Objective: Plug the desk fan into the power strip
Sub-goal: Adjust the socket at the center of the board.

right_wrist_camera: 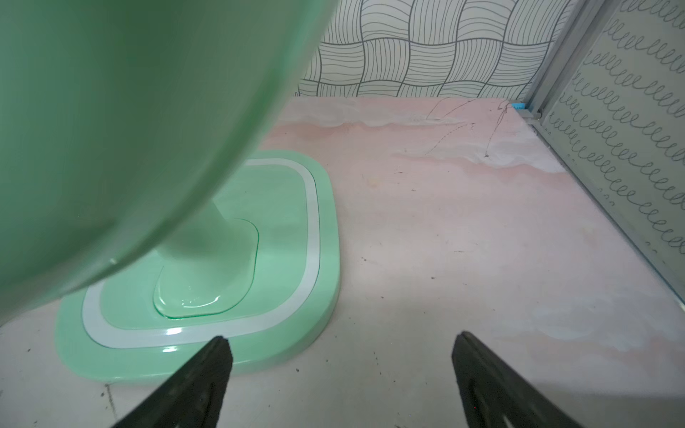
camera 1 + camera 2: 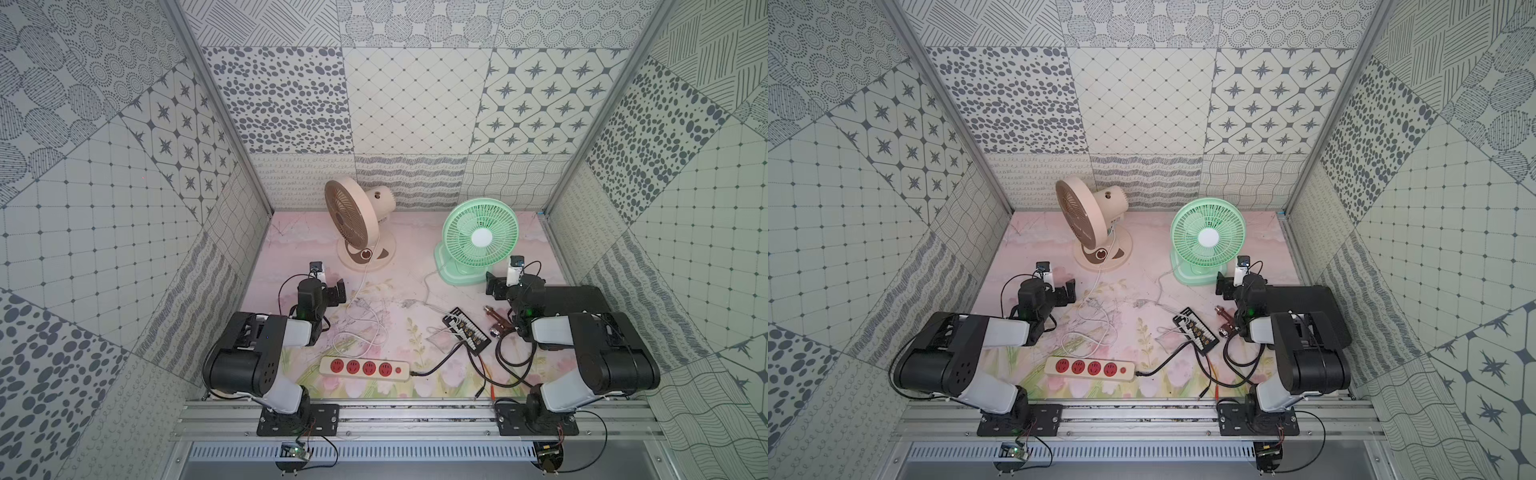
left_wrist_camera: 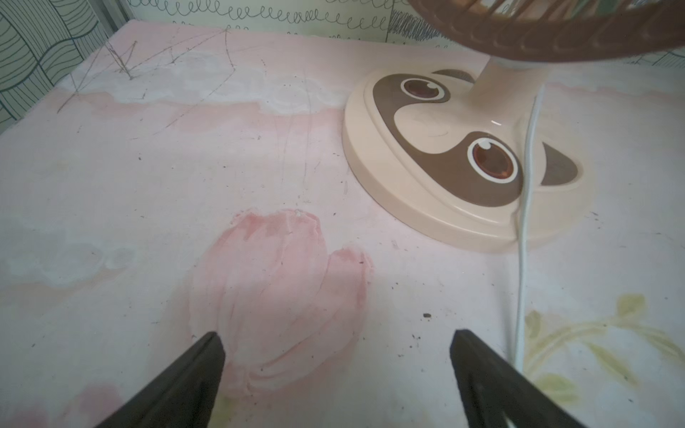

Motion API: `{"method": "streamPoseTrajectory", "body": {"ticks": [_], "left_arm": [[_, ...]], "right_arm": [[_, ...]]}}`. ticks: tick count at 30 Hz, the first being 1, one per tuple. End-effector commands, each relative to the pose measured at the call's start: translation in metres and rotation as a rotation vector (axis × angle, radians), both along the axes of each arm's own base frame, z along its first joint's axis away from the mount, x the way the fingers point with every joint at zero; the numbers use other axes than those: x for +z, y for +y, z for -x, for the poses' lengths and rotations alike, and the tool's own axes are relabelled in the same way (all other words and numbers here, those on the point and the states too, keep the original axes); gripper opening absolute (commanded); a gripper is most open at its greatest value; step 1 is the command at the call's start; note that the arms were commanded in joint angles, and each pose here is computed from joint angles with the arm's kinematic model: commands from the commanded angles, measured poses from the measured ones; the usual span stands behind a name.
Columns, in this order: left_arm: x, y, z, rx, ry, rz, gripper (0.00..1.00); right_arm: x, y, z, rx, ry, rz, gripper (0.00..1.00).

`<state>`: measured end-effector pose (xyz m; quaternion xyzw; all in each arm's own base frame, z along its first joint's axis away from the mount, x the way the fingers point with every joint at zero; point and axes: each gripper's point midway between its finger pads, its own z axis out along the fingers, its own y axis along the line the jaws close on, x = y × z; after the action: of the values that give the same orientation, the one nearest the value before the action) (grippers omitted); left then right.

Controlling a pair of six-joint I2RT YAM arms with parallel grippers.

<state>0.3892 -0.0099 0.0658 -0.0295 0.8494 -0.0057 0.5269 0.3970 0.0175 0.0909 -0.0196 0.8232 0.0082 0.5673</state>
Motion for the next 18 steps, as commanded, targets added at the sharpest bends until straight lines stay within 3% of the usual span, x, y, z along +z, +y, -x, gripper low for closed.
{"method": "streamPoseTrajectory", "body": {"ticks": [1, 18], "left_arm": [[0.0131, -0.0045, -0.0077, -0.024, -0.058, -0.003, 0.99], [0.0135, -0.0051, -0.0079, -0.026, -0.059, -0.002, 0.99]], "right_arm": [[0.0145, -0.0011, -0.0088, -0.013, -0.057, -0.013, 0.97], [0.0141, -0.0009, -0.0086, -0.012, -0.055, -0.016, 0.97]]}}
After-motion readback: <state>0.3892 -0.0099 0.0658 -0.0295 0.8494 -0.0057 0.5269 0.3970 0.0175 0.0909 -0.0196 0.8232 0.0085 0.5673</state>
